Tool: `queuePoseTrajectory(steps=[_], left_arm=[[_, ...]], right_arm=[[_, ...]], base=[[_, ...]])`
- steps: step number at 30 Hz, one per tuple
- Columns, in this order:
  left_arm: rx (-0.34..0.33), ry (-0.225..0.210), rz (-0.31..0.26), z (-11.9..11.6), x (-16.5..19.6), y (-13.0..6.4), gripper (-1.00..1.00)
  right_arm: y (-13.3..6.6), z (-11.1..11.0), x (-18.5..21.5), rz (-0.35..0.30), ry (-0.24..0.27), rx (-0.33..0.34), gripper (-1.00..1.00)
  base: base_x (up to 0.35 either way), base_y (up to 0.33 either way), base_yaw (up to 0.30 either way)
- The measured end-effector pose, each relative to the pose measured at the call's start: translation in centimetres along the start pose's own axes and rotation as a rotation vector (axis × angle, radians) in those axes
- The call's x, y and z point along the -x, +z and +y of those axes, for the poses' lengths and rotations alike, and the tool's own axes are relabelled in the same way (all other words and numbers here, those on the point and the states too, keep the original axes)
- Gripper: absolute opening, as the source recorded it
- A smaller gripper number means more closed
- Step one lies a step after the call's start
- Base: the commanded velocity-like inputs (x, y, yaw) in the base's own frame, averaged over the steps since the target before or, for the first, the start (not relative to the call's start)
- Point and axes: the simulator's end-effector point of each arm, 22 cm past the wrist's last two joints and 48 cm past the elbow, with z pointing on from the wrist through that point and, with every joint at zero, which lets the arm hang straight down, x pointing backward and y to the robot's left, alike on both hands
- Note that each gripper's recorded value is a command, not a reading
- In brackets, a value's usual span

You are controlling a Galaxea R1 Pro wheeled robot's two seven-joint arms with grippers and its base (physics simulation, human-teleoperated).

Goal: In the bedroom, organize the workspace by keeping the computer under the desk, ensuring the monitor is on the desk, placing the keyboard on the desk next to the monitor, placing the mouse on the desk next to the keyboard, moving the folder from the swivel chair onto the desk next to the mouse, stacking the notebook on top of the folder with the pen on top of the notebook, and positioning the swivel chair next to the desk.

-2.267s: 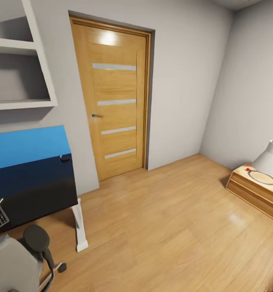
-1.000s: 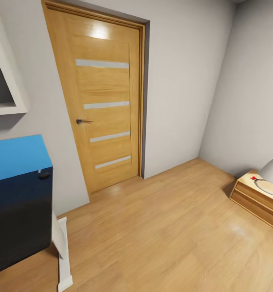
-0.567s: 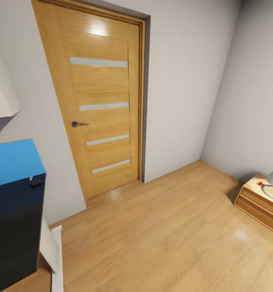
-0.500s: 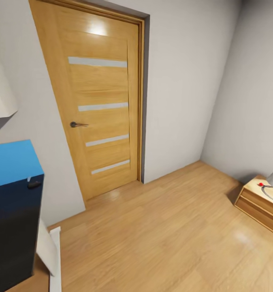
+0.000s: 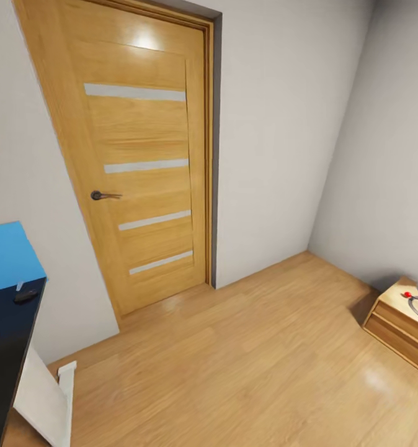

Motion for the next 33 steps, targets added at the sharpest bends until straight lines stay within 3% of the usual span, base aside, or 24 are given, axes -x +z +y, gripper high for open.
queuePoseTrajectory(steps=[33], left_arm=[[0.001,-0.001,0.0,0.02,-0.01,0.0,1.0]], right_arm=[[-0.02,0.02,-0.05,0.001,-0.001,0.001,1.0]], base=[[0.292,-0.194,0.26]])
